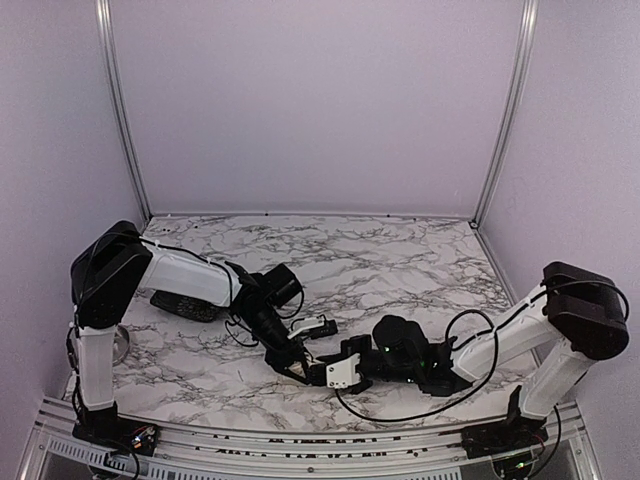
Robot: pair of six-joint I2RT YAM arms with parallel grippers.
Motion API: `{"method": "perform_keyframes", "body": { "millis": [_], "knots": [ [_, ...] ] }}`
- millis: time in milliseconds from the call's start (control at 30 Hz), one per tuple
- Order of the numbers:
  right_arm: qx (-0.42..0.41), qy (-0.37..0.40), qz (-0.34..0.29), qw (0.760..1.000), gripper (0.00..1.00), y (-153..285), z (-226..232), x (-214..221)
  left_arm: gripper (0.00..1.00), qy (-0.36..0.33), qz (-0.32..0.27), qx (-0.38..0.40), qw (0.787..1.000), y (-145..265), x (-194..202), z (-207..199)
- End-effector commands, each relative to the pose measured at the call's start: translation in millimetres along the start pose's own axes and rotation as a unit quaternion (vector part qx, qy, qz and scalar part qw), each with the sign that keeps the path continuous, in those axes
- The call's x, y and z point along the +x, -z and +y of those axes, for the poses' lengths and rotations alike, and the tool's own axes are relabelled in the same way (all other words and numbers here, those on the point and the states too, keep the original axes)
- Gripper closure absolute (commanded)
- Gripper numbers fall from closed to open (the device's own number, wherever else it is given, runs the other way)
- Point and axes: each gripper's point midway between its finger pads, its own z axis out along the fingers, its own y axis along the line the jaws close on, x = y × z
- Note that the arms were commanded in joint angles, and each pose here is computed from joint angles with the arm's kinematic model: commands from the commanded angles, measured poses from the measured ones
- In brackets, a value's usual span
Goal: Put away the umbrella
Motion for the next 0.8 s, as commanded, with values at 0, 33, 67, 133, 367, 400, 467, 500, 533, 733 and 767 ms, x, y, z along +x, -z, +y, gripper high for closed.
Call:
{"method": "perform_keyframes", "body": {
  "millis": [0,33,67,133,367,400,467,500,533,733,767],
  "knots": [
    [-0.03,-0.014,-0.242,0.97,1.0,23.0,3.9,-115.1,1.0,0.027,-0.029,-0.168,0.985,23.6,-11.0,95.2],
    [-0.035,-0.016,-0.242,0.969,1.0,22.9,5.6,-115.4,1.0,0.023,-0.028,-0.172,0.984,23.2,-9.4,96.7],
    [-0.041,-0.017,-0.24,0.97,1.0,22.5,9.6,-112.9,1.0,0.018,-0.026,-0.177,0.984,23.2,-7.5,98.7],
    [-0.049,-0.015,-0.233,0.971,0.98,22.9,18.9,-104.7,1.0,0.013,-0.023,-0.176,0.984,22.6,-3.6,101.4],
    [-0.063,-0.024,-0.182,0.981,0.95,9.1,45.2,-69.0,1.0,-0.006,-0.005,-0.149,0.989,18.5,10.2,95.9],
    [-0.064,-0.023,-0.173,0.983,0.95,6.6,48.7,-63.6,1.0,-0.019,-0.003,-0.14,0.99,16.1,11.7,88.8],
    [-0.059,-0.021,-0.141,0.988,0.94,-1.5,52.8,-46.5,1.0,-0.045,0.017,-0.122,0.991,7.0,21.1,74.4],
    [-0.048,-0.02,-0.119,0.992,0.95,-5.6,51.7,-35.0,1.0,-0.054,0.031,-0.114,0.992,1.8,26.6,68.5],
    [-0.029,-0.021,-0.1,0.994,0.95,-7.7,45.6,-25.2,1.0,-0.059,0.043,-0.106,0.992,-2.0,32.3,64.0],
    [0.0,-0.031,-0.093,0.995,0.94,9.2,21.1,-18.3,1.0,-0.05,0.082,-0.119,0.988,-6.4,50.3,67.9],
    [0.0,-0.038,-0.104,0.994,0.93,14.0,17.9,-23.9,1.0,-0.049,0.083,-0.128,0.987,-5.1,49.6,70.7]
  ]
}}
